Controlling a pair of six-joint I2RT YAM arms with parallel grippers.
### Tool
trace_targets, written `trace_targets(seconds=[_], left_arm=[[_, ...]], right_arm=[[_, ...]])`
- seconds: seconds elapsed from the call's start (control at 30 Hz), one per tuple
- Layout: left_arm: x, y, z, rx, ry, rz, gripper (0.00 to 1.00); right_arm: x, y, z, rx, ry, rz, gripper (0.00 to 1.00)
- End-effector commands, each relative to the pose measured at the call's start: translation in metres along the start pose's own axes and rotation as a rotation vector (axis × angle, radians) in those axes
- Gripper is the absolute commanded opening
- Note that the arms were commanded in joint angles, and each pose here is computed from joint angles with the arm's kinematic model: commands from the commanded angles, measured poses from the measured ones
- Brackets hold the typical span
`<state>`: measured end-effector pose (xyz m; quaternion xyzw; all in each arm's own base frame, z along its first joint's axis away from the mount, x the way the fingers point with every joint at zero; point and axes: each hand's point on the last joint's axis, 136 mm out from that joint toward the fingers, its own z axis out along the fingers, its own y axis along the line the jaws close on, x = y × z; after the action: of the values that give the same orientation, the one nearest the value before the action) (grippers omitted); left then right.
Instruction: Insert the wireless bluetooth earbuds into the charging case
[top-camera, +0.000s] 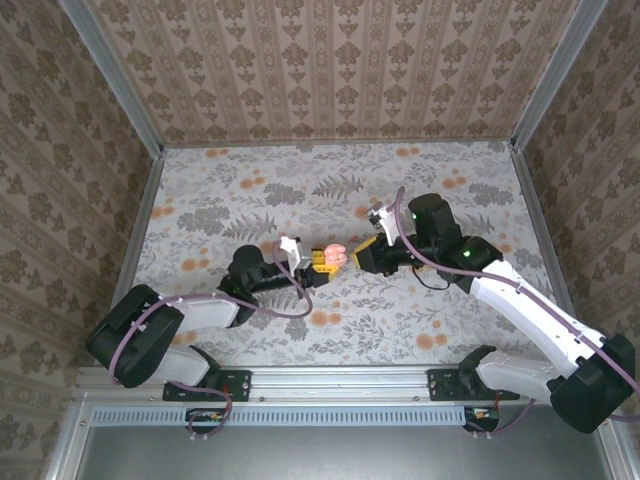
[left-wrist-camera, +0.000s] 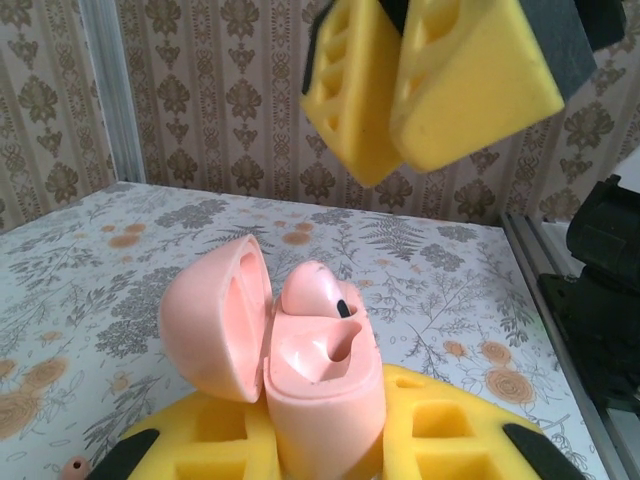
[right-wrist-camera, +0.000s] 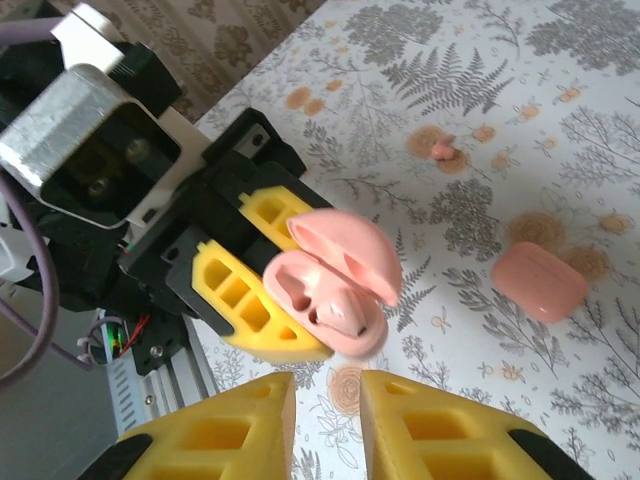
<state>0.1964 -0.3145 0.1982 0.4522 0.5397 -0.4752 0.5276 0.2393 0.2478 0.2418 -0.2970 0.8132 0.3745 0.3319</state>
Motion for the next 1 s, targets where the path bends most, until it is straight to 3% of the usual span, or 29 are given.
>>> trace_targets(seconds=[0.0, 0.23, 0.63, 0.8, 0.97], left_arm=[[-0.013, 0.012, -0.004, -0.045, -0.041, -0.018, 0.13], [-0.005, 0.038, -0.023, -0.166, -0.022, -0.098, 0.13], [0.010, 0.093, -0.079, -0.513, 0.143, -0.197, 0.12], [0.014, 0.112, -0.110, -0.663, 0.159, -0.278, 0.13], [0.030, 0.125, -0.136, -0.787, 0.183, -0.377, 0.13]], right_arm=[[-0.003, -0.009, -0.004, 0.063, 0.002, 0.046, 0.25], [0.003, -0.018, 0.005, 0.133, 0.042, 0.075, 0.26], [0.025, -0.012, 0.055, 0.175, 0.212, 0.166, 0.26], [0.018, -0.001, 0.077, 0.121, 0.238, 0.060, 0.29], [0.010, 0.015, 0.093, -0.012, 0.262, -0.224, 0.38]])
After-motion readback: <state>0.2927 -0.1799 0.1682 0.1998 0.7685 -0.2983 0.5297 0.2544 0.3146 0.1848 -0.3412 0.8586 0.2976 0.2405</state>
